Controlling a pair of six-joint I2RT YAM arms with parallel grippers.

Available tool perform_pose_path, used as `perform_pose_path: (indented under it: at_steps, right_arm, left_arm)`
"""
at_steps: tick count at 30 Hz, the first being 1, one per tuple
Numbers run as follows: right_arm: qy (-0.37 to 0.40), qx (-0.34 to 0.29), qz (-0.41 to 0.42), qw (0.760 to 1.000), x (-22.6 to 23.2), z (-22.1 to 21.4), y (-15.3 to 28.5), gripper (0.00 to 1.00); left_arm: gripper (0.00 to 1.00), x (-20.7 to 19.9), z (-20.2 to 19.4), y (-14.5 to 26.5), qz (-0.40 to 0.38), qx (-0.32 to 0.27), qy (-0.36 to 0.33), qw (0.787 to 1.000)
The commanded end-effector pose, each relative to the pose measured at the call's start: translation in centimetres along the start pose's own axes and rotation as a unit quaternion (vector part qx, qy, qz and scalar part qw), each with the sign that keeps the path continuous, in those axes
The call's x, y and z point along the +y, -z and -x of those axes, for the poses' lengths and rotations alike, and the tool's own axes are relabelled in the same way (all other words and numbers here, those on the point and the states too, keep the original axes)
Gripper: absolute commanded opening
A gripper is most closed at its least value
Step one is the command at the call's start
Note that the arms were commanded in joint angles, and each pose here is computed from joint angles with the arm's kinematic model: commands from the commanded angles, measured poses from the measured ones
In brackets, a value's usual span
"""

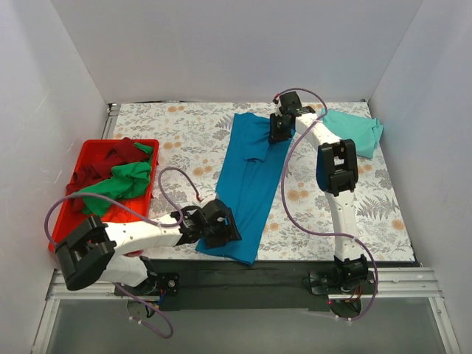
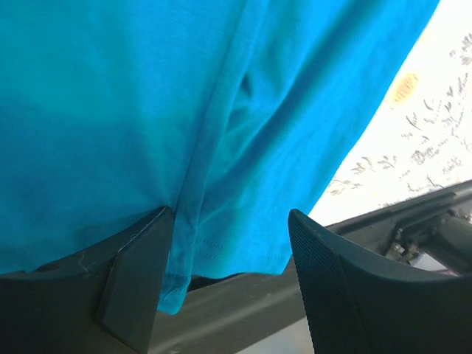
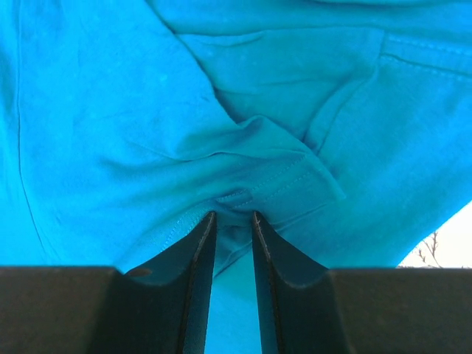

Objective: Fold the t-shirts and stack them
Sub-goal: Fold the tshirt

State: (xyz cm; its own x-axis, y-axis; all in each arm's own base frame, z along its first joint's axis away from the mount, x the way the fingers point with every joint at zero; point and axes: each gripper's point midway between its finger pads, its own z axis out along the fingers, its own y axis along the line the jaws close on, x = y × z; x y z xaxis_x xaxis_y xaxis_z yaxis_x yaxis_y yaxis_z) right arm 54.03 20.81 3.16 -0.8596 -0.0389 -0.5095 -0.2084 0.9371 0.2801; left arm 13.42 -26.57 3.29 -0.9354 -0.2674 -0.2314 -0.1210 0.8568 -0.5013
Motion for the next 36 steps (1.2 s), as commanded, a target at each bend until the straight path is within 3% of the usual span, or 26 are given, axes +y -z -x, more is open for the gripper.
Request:
perform_pose_path:
  at_steps: [1, 17, 24, 29, 31, 35, 36]
  right_arm:
    - [0.002, 0.009, -0.004, 1.0, -0.3, -0.2, -0.9, 0.34]
    - [0.014, -0.002, 0.017, 1.0, 0.8, 0.7, -0.3, 0.34]
    - [0.038, -0.057, 0.046, 0.997, 3.1, 4.5, 5.5, 0.34]
    - [0.058, -0.107, 0.049, 0.991, 4.4, 6.6, 12.2, 0.34]
    - [0.063, -0.124, 0.045, 0.989, 4.8, 6.4, 15.6, 0.34]
    - [0.055, -0.116, 0.041, 0.991, 5.0, 2.6, 19.5, 0.34]
    - [0.05, -0.098, 0.037, 0.993, 4.8, -0.3, 20.1, 0.34]
  left_arm:
    - [0.63, 0.0, -2.2, -1.0, 0.024, 0.03, 0.009, 0.999]
    - [0.65, -9.1, -1.6, -3.0, -0.029, 0.012, 0.003, 0.999]
    - [0.66, -11.9, -0.2, -1.0, -0.056, -0.006, -0.012, 0.998]
    - [0.65, -10.6, -0.9, 2.1, -0.061, 0.002, -0.019, 0.998]
    - [0.65, -8.0, -1.3, 2.6, -0.027, 0.002, -0.023, 0.999]
    - [0.65, -4.1, -1.2, 4.4, 0.018, -0.016, -0.019, 1.0]
    - [0.65, -3.3, -1.0, 4.5, 0.029, -0.024, -0.019, 0.999]
